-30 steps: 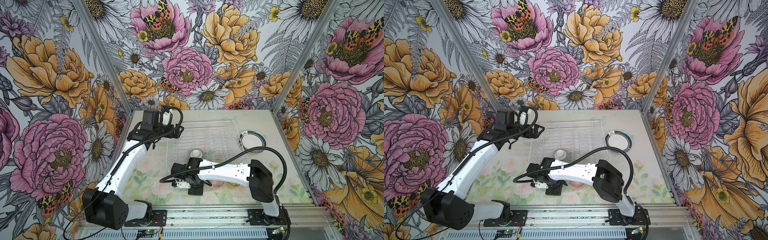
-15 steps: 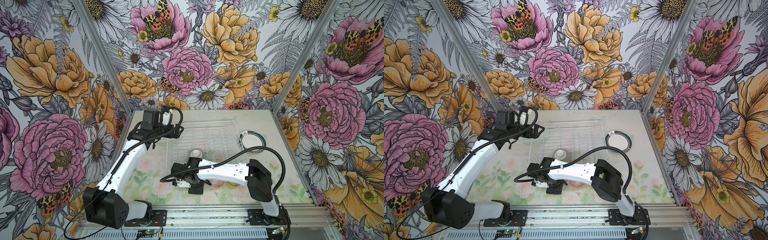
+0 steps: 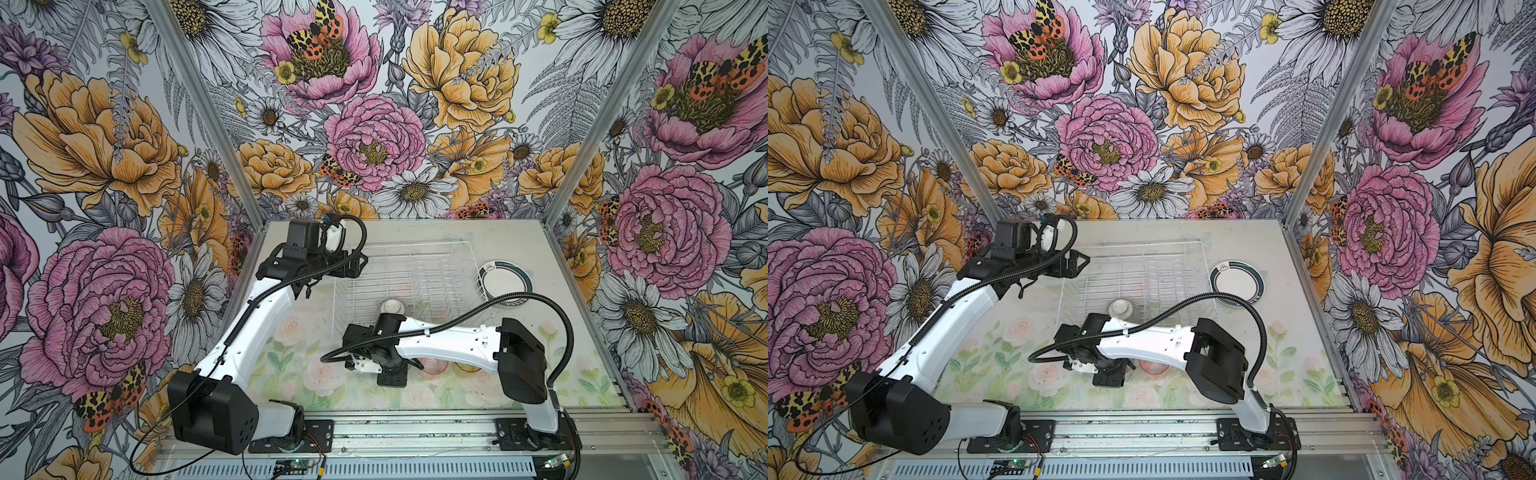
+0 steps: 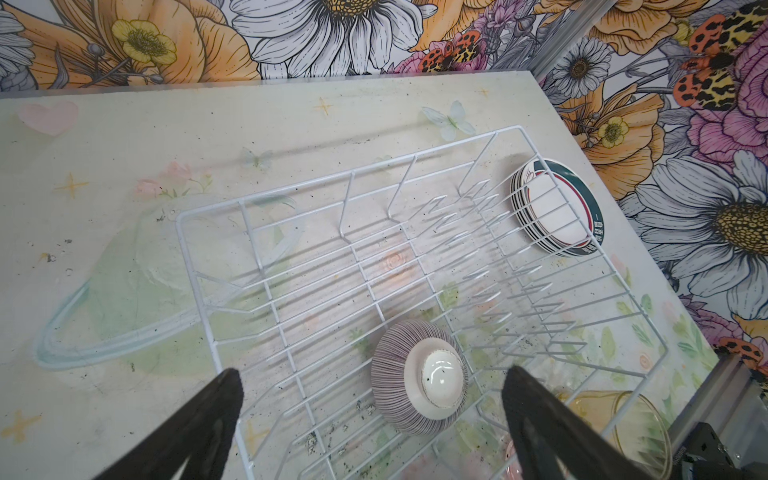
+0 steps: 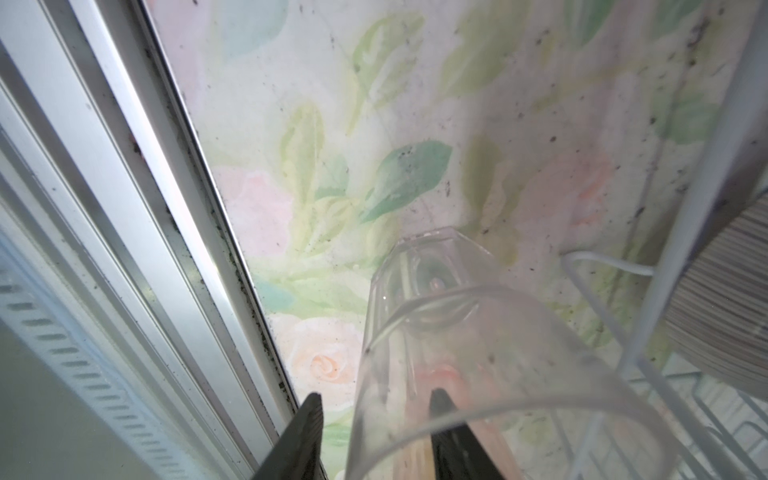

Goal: Unload the mixed dishes from the dish rack
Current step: 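Open and lift the right gripper while the left reaches toward the striped bowl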

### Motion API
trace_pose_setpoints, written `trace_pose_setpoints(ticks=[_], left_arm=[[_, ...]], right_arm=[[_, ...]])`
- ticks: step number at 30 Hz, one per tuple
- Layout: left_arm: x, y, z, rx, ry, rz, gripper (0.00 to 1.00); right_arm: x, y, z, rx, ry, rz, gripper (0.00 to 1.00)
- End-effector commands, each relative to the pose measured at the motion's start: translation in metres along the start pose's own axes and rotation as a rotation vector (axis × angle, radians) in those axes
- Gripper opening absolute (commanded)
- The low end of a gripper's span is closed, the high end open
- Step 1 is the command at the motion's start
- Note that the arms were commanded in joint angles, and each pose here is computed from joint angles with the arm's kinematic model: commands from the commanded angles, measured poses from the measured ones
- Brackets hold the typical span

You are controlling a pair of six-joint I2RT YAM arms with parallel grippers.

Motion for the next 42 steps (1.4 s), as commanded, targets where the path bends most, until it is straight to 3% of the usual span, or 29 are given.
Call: trace_pose_setpoints(ticks=[1,10,15,20,27,33,42], left_arm=[[0.000,0.001,-0.001,0.010,0.013,0.009,0.99],[-0.003,0.014,0.017,0.088,0.021,0.015,0.99],[-0.018,0.028,0.034,0.190,0.093,0.015,0.99],[-0.037,0.047,0.053,0.329,0.211,-0.019,0.99],[-0.064,0.065,0.068,0.451,0.318,0.000,0.95],[-0.084,0.080,0.082,0.534,0.366,0.010,0.91],[-0.104,0.103,0.099,0.601,0.362,0.053,0.90]], right_arm=[[-0.006,-0.033,-0.003,-0.114,0.022,0.016,0.46],[-0.029,-0.092,0.008,-0.303,0.123,0.028,0.48],[-0.068,-0.139,0.030,-0.495,0.302,0.059,0.54],[-0.121,-0.166,0.065,-0.661,0.562,0.131,0.58],[-0.139,-0.175,0.090,-0.827,0.693,0.120,0.62],[-0.155,-0.168,0.111,-0.850,0.789,0.138,0.62],[-0.163,-0.167,0.125,-0.883,0.839,0.136,0.62]])
Point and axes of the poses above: each gripper's point midway between its finger pads, its own y axis out along the fingers, its own x axis along the line the jaws close on, z = x × y, the point moved 2 cm from there along -y, back along the fingers, and after that the axes turned 9 degrees about y, right-handed, at the moved point
